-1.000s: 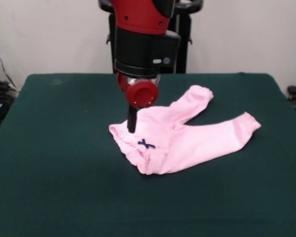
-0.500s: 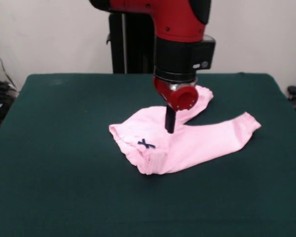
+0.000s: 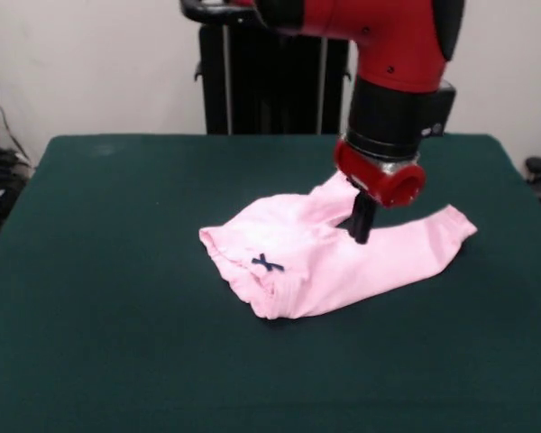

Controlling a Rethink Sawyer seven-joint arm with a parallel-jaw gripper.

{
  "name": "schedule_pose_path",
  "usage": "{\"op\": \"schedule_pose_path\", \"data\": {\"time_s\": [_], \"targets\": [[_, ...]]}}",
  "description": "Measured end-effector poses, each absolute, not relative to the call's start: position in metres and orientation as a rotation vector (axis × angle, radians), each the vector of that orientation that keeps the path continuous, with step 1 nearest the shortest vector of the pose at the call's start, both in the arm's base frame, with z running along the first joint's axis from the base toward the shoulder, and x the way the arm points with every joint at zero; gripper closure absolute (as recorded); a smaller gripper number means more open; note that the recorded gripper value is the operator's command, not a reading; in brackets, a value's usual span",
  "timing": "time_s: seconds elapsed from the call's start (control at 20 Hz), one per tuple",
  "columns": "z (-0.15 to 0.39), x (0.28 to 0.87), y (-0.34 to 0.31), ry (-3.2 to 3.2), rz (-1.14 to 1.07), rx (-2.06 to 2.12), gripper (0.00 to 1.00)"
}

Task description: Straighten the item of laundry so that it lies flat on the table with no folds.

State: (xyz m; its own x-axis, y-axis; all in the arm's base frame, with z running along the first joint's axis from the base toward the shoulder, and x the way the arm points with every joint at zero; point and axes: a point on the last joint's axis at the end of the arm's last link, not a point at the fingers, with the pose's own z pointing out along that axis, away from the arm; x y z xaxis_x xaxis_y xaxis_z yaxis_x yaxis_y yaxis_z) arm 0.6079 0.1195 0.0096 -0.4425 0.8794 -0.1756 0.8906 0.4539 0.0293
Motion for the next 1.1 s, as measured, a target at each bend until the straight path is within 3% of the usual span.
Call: {"op": "schedule_pose_path", "data": {"time_s": [0.4,0.85,1.1], "targets": [[-0.055,0.587,0.143,2.559,-0.400,1.301,1.00],[-0.026,0.598,0.143,2.496,-0.481,1.335,1.00],[0.018,0.615,0.136,2.437,-0.422,1.422,1.00]]}}
